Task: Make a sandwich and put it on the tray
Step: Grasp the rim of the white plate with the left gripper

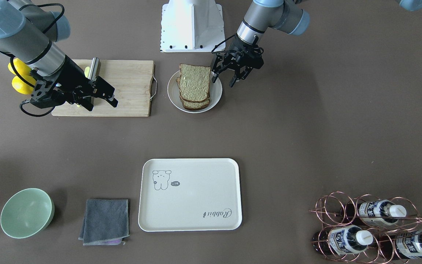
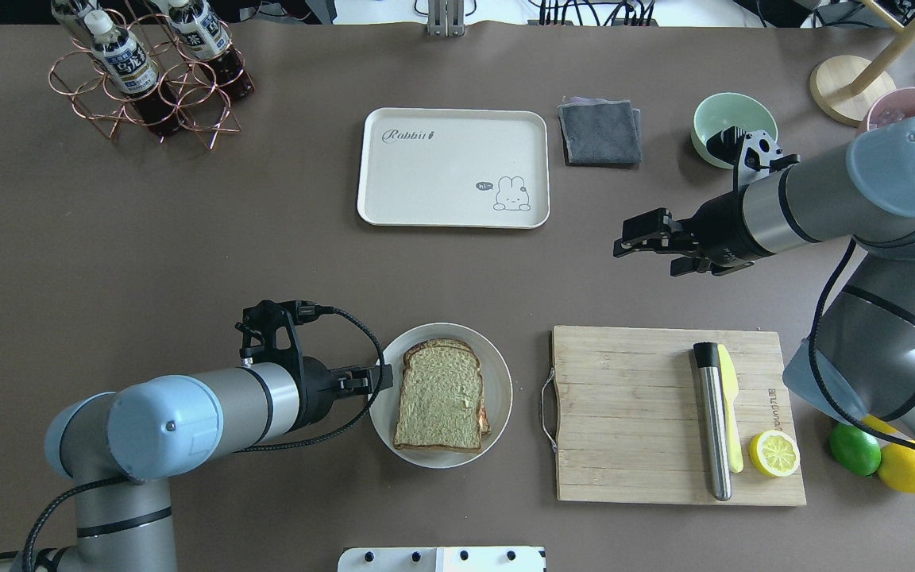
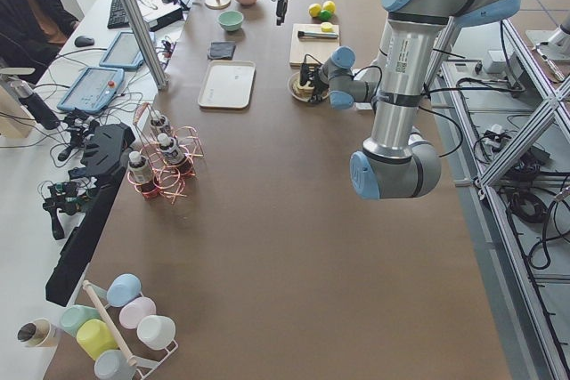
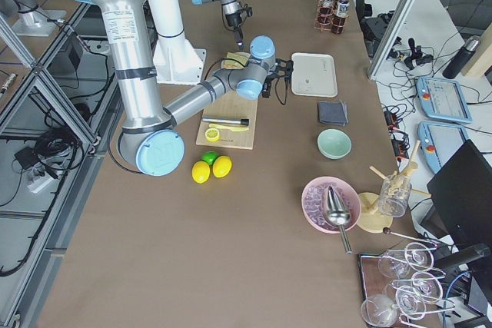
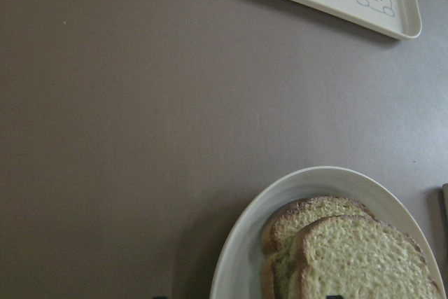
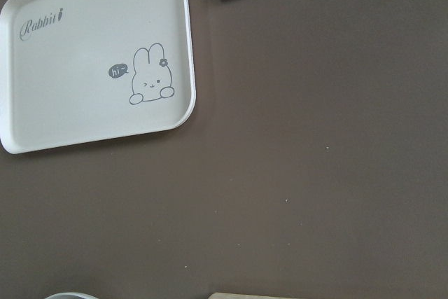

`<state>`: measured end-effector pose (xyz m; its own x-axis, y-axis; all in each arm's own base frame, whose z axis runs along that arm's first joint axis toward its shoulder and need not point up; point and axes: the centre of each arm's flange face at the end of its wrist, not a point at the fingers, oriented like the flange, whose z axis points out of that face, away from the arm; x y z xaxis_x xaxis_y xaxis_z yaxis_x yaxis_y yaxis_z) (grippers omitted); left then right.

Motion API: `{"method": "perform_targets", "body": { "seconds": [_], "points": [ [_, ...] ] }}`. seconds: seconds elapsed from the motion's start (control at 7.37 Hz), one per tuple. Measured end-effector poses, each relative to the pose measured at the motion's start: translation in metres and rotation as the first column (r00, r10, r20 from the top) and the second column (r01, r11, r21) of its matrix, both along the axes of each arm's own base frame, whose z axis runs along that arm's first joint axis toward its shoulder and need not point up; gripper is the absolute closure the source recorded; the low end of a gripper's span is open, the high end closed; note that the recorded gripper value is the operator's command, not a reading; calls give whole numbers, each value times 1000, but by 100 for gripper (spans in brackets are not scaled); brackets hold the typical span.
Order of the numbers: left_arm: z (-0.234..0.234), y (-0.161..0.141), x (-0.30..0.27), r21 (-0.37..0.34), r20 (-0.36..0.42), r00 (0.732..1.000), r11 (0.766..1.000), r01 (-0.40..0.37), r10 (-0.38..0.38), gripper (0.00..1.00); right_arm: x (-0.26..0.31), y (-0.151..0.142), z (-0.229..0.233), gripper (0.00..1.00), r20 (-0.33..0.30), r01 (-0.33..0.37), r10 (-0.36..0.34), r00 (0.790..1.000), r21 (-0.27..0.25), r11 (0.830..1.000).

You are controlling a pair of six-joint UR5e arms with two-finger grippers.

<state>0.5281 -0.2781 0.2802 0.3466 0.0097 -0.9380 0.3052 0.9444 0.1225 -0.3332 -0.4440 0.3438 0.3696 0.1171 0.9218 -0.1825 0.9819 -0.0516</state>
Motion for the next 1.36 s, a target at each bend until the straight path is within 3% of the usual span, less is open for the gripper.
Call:
{"method": "perform_targets", "body": {
  "seconds": [0.27, 0.95, 1.36],
  "points": [
    [7, 17, 15, -1, 14, 1000, 1000, -2, 2, 48, 3, 1, 6, 1, -9, 3, -3, 1000, 8, 1000],
    [17, 19, 27, -15, 33, 999, 1000, -1, 1, 49, 4, 2, 4, 1, -4, 3, -3, 1000, 17, 1000],
    [23, 18, 31, -16, 40, 999, 1000, -1, 1, 70, 3, 2, 2, 1, -1, 6, -6, 1000, 19, 1000]
  ]
}}
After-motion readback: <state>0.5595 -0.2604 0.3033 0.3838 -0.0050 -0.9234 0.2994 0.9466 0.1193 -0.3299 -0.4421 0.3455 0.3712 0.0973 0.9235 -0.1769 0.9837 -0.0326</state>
